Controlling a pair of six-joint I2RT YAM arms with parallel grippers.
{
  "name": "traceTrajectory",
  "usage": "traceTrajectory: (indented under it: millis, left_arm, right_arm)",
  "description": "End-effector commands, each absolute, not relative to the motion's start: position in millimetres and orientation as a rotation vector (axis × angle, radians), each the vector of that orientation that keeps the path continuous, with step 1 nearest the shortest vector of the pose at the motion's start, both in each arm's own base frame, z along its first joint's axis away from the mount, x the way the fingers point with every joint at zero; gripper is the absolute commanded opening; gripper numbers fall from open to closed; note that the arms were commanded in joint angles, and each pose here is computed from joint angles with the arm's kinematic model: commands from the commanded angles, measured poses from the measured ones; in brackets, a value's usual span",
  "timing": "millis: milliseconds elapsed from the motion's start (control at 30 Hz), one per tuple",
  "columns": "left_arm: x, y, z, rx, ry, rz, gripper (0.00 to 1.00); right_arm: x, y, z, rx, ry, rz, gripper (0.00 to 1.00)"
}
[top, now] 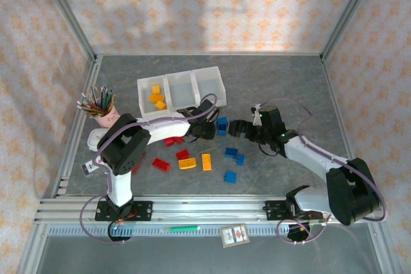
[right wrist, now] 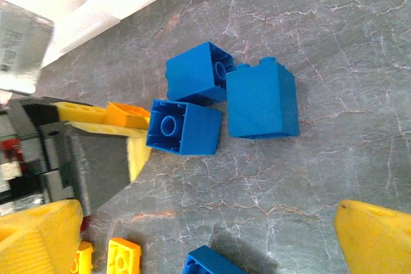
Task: Sort the legos into containers by color
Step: Pick up the lego from the center of the table, then place the lego in the container.
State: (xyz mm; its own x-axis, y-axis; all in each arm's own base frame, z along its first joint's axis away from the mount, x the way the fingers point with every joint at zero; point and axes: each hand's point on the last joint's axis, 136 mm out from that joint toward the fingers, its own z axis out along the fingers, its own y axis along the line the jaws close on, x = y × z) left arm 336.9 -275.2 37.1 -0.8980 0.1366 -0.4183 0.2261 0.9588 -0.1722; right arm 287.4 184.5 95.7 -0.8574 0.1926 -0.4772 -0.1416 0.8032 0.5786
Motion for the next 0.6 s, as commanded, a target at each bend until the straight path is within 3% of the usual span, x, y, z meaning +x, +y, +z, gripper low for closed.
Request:
traceTrajectory:
  millis: [0,300,567]
  left_arm:
    - [344.0,-271.2,69.2,0.189,2.608,-0.342,0.23]
    - [352.8,-222.4,128.8,-0.036,2.455,-0.405,0.18]
    - [372.9,-120.2,176.6,-0.345,2.281,-0.253,0.16]
  right_arm:
    - [297.4,185.0,119.5,-0.005,2.399,0.831,1.0]
    - [306.0,210.2,154.7,-0.112,2.327,0.847,1.0]
    - [314.6,266.0,174.5,-0.217,2.276,0.898,1.0]
